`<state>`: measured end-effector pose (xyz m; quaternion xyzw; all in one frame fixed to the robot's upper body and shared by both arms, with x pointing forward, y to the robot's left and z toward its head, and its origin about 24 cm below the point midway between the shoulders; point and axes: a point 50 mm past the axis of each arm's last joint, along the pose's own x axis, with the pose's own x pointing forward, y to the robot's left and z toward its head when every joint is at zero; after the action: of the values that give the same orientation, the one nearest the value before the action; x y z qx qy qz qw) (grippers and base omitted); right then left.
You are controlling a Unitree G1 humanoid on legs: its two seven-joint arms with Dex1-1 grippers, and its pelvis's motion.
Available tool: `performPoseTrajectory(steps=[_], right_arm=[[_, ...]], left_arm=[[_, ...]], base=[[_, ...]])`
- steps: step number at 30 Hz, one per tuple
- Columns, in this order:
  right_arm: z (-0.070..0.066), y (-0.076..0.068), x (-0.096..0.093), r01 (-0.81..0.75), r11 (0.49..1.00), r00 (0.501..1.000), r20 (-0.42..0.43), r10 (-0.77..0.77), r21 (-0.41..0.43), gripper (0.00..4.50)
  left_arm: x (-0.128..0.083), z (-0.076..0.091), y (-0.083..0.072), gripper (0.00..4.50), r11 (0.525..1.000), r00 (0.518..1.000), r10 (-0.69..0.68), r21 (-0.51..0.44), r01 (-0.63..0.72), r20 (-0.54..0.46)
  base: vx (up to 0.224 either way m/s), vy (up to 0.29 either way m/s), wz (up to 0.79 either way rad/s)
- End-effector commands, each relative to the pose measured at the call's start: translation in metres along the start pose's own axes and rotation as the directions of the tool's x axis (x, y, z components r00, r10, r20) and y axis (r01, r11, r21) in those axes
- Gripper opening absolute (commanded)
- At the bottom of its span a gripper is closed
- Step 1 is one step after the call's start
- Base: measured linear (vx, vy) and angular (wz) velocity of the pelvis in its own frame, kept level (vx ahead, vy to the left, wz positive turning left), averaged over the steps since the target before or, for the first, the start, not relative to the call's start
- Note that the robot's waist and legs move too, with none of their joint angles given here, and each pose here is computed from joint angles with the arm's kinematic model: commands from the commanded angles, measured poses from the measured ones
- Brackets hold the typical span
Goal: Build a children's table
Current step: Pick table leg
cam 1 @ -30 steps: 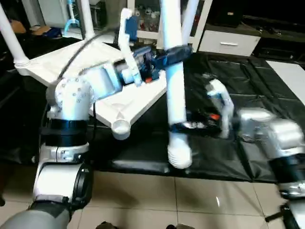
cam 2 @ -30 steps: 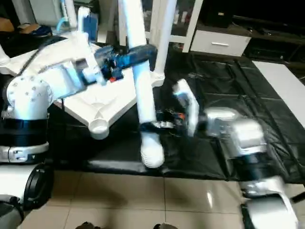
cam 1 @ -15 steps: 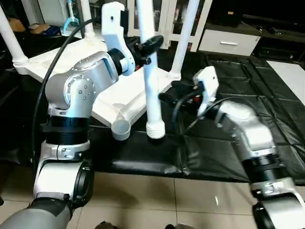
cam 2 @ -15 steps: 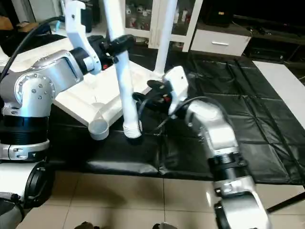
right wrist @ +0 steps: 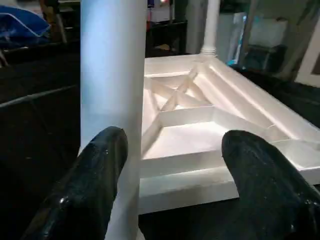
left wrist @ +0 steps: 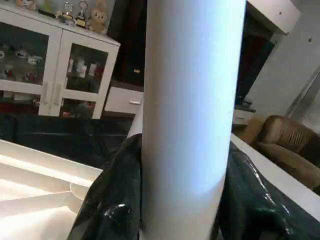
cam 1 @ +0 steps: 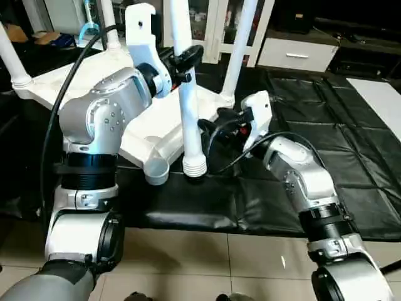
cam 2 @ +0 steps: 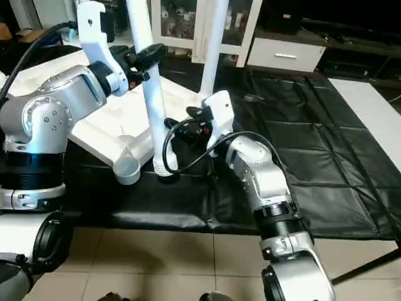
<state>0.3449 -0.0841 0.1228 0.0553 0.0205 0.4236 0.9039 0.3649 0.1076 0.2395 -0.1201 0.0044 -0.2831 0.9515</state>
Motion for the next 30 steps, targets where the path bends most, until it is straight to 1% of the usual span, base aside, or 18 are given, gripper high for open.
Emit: performPoseTrajectory(steps=[1, 2, 3, 5, 9, 11, 13, 14, 16, 17, 19, 20, 22, 23, 24, 25, 26, 30], right_arm=[[0.009, 0.008, 0.003, -0.090, 0.996, 0.996, 0.028, 0.089, 0.028, 3.35], [0.010, 0.008, 0.002, -0.096, 0.995, 0.995, 0.035, 0.095, 0.034, 3.35], [0.014, 0.009, -0.001, -0.134, 0.989, 0.989, 0.062, 0.130, 0.061, 3.35], [0.016, 0.009, -0.004, -0.159, 0.985, 0.986, 0.064, 0.154, 0.073, 3.35], [0.015, 0.007, -0.009, -0.197, 0.978, 0.980, 0.017, 0.196, 0.070, 3.35], [0.011, 0.003, -0.012, -0.181, 0.981, 0.983, -0.025, 0.183, 0.063, 3.35], [0.007, -0.001, -0.011, -0.145, 0.989, 0.987, -0.068, 0.147, 0.031, 3.35], [0.006, -0.002, -0.011, -0.140, 0.990, 0.987, -0.075, 0.142, 0.030, 3.35], [-0.003, -0.003, -0.010, -0.121, 0.992, 0.983, -0.137, 0.124, 0.026, 3.35], [-0.005, -0.002, -0.009, -0.121, 0.992, 0.981, -0.149, 0.124, 0.027, 3.35], [-0.015, 0.000, -0.010, -0.135, 0.990, 0.967, -0.213, 0.141, 0.040, 3.35], [-0.015, 0.001, -0.010, -0.136, 0.990, 0.966, -0.216, 0.142, 0.042, 3.35], [-0.017, 0.002, -0.010, -0.146, 0.988, 0.962, -0.223, 0.155, 0.056, 3.02], [-0.017, 0.002, -0.010, -0.146, 0.988, 0.962, -0.223, 0.155, 0.056, 2.99], [-0.016, 0.002, -0.010, -0.153, 0.986, 0.963, -0.211, 0.164, 0.069, 2.91], [-0.015, 0.002, -0.009, -0.154, 0.986, 0.964, -0.210, 0.165, 0.070, 2.69], [-0.014, 0.002, -0.009, -0.157, 0.985, 0.964, -0.203, 0.170, 0.076, 2.69], [-0.007, 0.000, -0.008, -0.168, 0.983, 0.970, -0.167, 0.178, 0.074, 2.41]], left_arm=[[0.006, 0.009, -0.017, 1.66, 0.996, 0.994, -0.094, 0.016, 0.093, 0.050], [0.006, 0.009, -0.017, 1.66, 0.995, 0.994, -0.094, 0.018, 0.093, 0.050], [0.005, 0.008, -0.016, 1.66, 0.995, 0.994, -0.094, 0.025, 0.093, 0.049], [0.005, 0.008, -0.016, 1.66, 0.995, 0.994, -0.095, 0.028, 0.093, 0.048], [0.005, 0.008, -0.016, 1.66, 0.995, 0.993, -0.100, 0.027, 0.098, 0.056], [0.006, 0.007, -0.017, 1.66, 0.993, 0.992, -0.114, 0.027, 0.113, 0.055], [0.006, 0.009, -0.019, 1.66, 0.992, 0.990, -0.128, 0.019, 0.127, 0.057], [0.006, 0.009, -0.020, 1.66, 0.991, 0.989, -0.133, 0.016, 0.132, 0.058], [0.006, 0.012, -0.023, 1.66, 0.989, 0.987, -0.148, 0.012, 0.148, 0.066], [0.006, 0.012, -0.023, 1.66, 0.988, 0.986, -0.152, 0.010, 0.152, 0.068], [0.005, 0.015, -0.028, 1.66, 0.984, 0.981, -0.177, -0.003, 0.178, 0.079], [0.005, 0.015, -0.029, 1.66, 0.984, 0.981, -0.179, -0.004, 0.180, 0.079], [0.005, 0.017, -0.031, 1.66, 0.980, 0.977, -0.196, -0.006, 0.197, 0.082], [0.005, 0.017, -0.031, 1.66, 0.980, 0.977, -0.196, -0.006, 0.197, 0.082], [0.005, 0.018, -0.032, 1.66, 0.979, 0.976, -0.204, -0.009, 0.205, 0.080], [0.004, 0.018, -0.032, 1.66, 0.979, 0.976, -0.205, -0.009, 0.206, 0.080], [0.004, 0.018, -0.033, 1.66, 0.978, 0.975, -0.208, -0.010, 0.210, 0.080], [0.004, 0.016, -0.029, 1.66, 0.980, 0.978, -0.197, 0.000, 0.197, 0.072]], base=[[0.000, 0.000, 0.00], [0.000, 0.000, 0.00], [0.000, 0.000, 0.00], [0.000, 0.000, 0.00], [0.000, 0.000, 0.00], [0.000, 0.000, 0.00], [0.000, 0.000, 0.00], [0.000, 0.000, 0.00], [0.000, 0.000, 0.00], [0.000, 0.000, 0.00], [0.000, 0.000, 0.00], [0.000, 0.000, 0.00], [0.000, 0.000, 0.00], [0.000, 0.000, 0.00], [0.000, 0.000, 0.00], [0.000, 0.000, 0.00], [0.000, 0.000, 0.00], [0.000, 0.000, 0.00]])
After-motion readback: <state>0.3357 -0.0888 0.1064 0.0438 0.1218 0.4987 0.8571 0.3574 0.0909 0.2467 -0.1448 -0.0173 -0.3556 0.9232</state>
